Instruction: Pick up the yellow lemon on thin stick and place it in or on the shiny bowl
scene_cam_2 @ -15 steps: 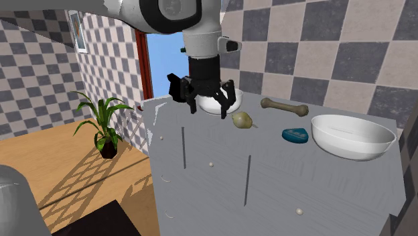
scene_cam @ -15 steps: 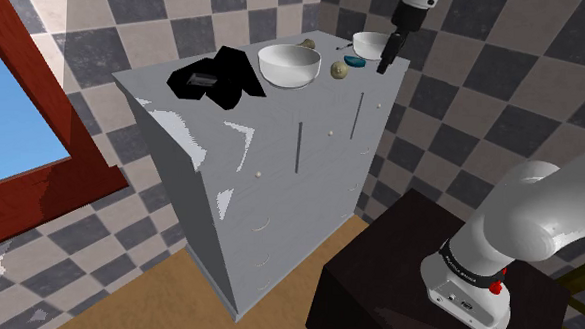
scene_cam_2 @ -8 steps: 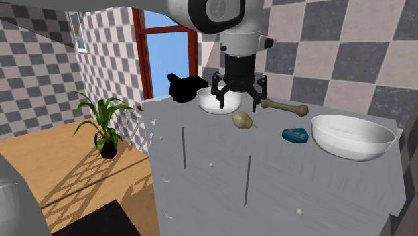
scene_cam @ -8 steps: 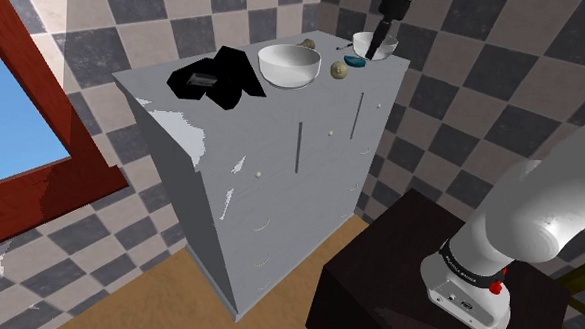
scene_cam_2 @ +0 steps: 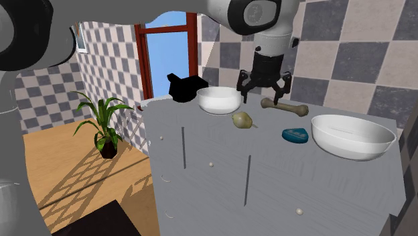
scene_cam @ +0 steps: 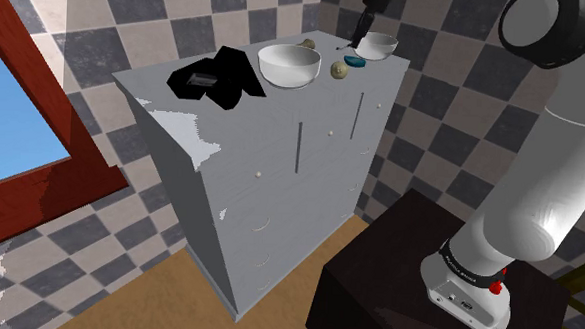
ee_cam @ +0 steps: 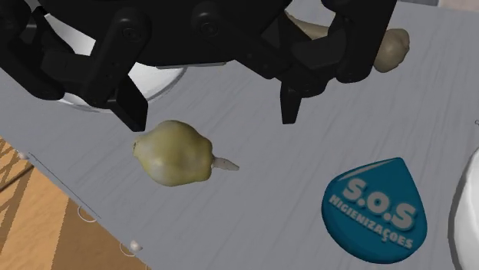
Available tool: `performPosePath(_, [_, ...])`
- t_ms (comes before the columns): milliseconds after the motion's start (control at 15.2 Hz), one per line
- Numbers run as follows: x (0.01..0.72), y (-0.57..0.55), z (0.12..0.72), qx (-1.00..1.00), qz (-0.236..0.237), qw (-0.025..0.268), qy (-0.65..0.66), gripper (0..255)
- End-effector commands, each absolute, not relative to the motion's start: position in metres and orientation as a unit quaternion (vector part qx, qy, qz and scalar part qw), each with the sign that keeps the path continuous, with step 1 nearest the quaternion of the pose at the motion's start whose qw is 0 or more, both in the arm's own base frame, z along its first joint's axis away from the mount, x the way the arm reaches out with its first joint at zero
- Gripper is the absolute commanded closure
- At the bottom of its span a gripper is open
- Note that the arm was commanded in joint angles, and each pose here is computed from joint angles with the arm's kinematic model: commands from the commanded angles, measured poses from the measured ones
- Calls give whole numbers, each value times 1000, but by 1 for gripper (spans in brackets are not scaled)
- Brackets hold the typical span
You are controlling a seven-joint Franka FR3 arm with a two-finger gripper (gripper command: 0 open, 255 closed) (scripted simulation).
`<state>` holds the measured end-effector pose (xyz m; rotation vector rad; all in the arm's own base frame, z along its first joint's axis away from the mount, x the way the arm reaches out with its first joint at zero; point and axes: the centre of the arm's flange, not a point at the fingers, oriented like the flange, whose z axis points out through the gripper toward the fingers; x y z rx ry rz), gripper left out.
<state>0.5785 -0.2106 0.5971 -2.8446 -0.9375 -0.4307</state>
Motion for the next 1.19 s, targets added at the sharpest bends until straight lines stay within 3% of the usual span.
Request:
performPosePath(0, [585, -210, 589, -937, -144, 59, -313, 0])
performPosePath(858, [592, -204, 561, -937, -144, 59, -313, 0])
performPosePath(924, [592, -204, 561, -937, -144, 59, -313, 255])
performPosePath(1122, [592, -204, 561, -937, -144, 59, -313, 255])
